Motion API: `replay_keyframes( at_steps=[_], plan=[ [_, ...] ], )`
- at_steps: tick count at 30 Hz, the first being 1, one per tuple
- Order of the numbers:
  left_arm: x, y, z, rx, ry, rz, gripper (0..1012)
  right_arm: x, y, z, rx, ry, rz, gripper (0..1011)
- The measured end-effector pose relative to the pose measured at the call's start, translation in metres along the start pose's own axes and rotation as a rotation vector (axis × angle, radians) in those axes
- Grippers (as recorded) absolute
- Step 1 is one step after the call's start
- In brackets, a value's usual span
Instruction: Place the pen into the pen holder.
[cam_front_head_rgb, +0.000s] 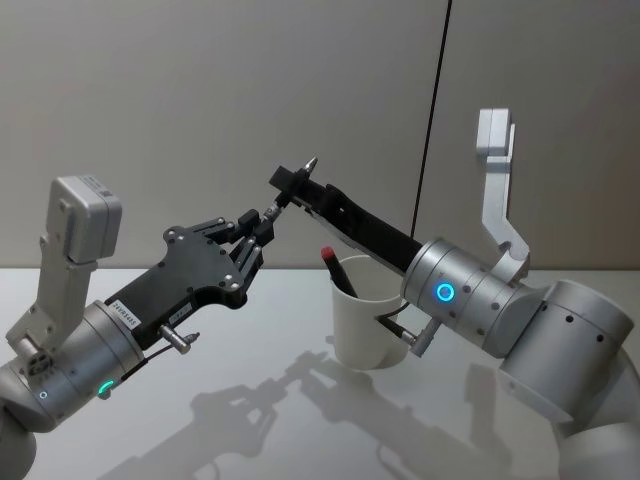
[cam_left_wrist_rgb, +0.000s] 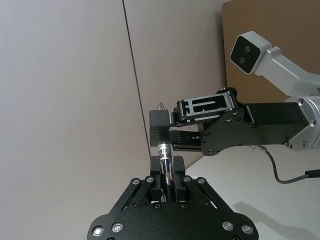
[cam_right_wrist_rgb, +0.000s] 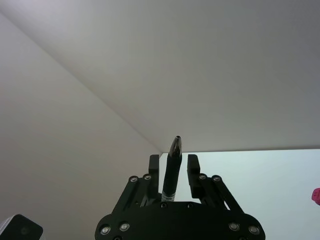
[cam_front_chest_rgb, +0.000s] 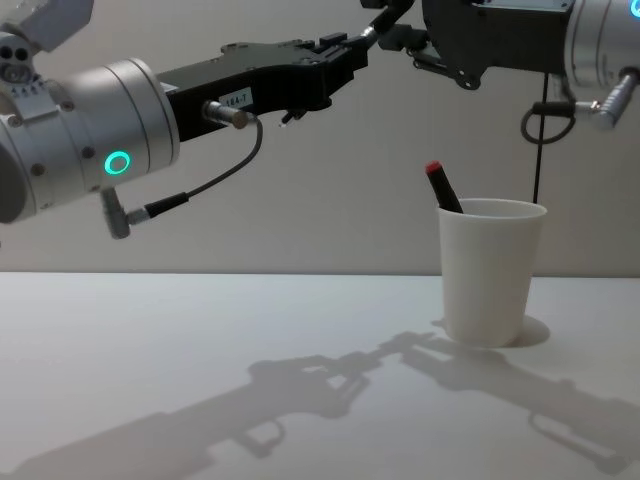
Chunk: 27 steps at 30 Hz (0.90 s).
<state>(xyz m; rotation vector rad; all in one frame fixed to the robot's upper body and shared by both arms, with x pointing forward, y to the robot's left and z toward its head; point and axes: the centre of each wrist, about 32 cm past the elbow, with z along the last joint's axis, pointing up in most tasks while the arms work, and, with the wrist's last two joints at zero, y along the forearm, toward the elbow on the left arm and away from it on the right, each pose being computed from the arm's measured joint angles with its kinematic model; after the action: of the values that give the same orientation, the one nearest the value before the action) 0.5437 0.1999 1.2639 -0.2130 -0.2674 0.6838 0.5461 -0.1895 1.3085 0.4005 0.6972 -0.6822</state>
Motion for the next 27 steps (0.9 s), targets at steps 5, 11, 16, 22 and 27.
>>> replay_keyframes(
  at_steps=[5, 11, 16, 22, 27],
  plan=[
    [0.0000, 0.0000, 0.0000, 0.000, 0.000, 0.000, 155, 0.0000, 0.0000, 0.0000, 0.000, 0.000, 0.000, 256],
    [0.0000, 0.0000, 0.0000, 0.000, 0.000, 0.000, 155, -0.0002, 0.0001, -0.0001, 0.000, 0.001, 0.003, 134],
    [0.0000, 0.0000, 0.0000, 0.000, 0.000, 0.000, 151, -0.0001, 0.0000, 0.0001, 0.000, 0.001, 0.002, 134],
    [0.0000, 0.0000, 0.0000, 0.000, 0.000, 0.000, 149, 0.0000, 0.0000, 0.0000, 0.000, 0.001, 0.001, 134],
    [0.0000, 0.0000, 0.0000, 0.000, 0.000, 0.000, 149, 0.0000, 0.0000, 0.0000, 0.000, 0.001, 0.001, 134]
  ],
)
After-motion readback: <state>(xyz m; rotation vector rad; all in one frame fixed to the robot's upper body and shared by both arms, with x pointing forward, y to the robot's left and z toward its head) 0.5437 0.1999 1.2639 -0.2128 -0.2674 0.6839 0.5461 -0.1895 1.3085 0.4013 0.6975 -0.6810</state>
